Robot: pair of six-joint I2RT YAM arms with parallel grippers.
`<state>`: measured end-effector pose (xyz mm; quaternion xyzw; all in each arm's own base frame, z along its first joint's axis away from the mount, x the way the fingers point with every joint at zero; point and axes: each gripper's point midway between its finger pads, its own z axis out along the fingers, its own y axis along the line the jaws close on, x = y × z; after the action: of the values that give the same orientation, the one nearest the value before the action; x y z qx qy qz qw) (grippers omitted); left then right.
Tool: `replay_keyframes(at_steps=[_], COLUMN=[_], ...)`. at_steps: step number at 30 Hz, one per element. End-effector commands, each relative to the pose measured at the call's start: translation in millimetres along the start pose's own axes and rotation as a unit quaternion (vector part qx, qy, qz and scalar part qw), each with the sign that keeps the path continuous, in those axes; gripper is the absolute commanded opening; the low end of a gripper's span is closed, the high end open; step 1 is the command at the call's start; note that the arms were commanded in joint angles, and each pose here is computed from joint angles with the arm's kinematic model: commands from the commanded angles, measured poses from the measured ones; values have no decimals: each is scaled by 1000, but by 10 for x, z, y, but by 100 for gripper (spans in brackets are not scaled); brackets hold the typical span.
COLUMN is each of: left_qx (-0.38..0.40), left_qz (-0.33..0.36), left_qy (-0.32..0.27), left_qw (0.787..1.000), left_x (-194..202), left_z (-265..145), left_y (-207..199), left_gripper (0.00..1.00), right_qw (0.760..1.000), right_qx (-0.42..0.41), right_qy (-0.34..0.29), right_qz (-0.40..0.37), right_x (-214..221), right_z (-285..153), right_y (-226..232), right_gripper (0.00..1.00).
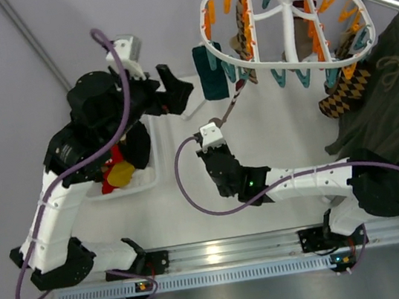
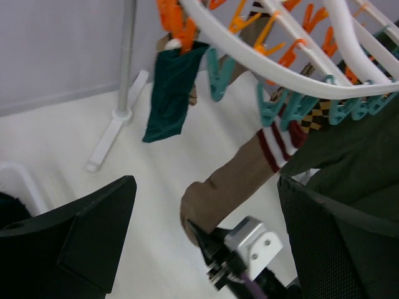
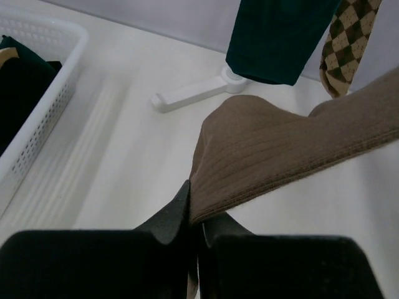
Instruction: Remove the socks clipped to the hanger
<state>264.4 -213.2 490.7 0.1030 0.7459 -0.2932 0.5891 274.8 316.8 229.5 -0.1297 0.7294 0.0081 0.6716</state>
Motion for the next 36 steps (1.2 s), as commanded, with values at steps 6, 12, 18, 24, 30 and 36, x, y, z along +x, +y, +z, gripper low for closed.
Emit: replay_keyframes(at_steps=[6,12,18,24,30,36], left_qx=[13,-40,-16,-22,-53,-81], left_qz=[125,139,131,125,143,156], left_qy=[-32,-37,-22,-25,-28,-31], left_qw=[992,989,991,992,988,984], left_x=[-70,3,138,176,213,265], left_z=[478,678,790,897,1017,1161], left_y=[-932,-980,-1103,-1132,-1056,-987], left_gripper=[99,92,68,58,59,57], right_qw=[1000,999,999,999,998,997], right_qx=[-7,-23,-31,-38,-50,-58], right_qy=[-20,-19,-20,-18,-23,-30], right_qz=[5,13,19,16,22,30], right_x=[-310,-328,-379,-423,-475,-540], right_z=[-45,-83,-116,-135,-222,-274], right_y=[264,326,309,323,334,359], right_gripper=[0,0,0,0,0,0])
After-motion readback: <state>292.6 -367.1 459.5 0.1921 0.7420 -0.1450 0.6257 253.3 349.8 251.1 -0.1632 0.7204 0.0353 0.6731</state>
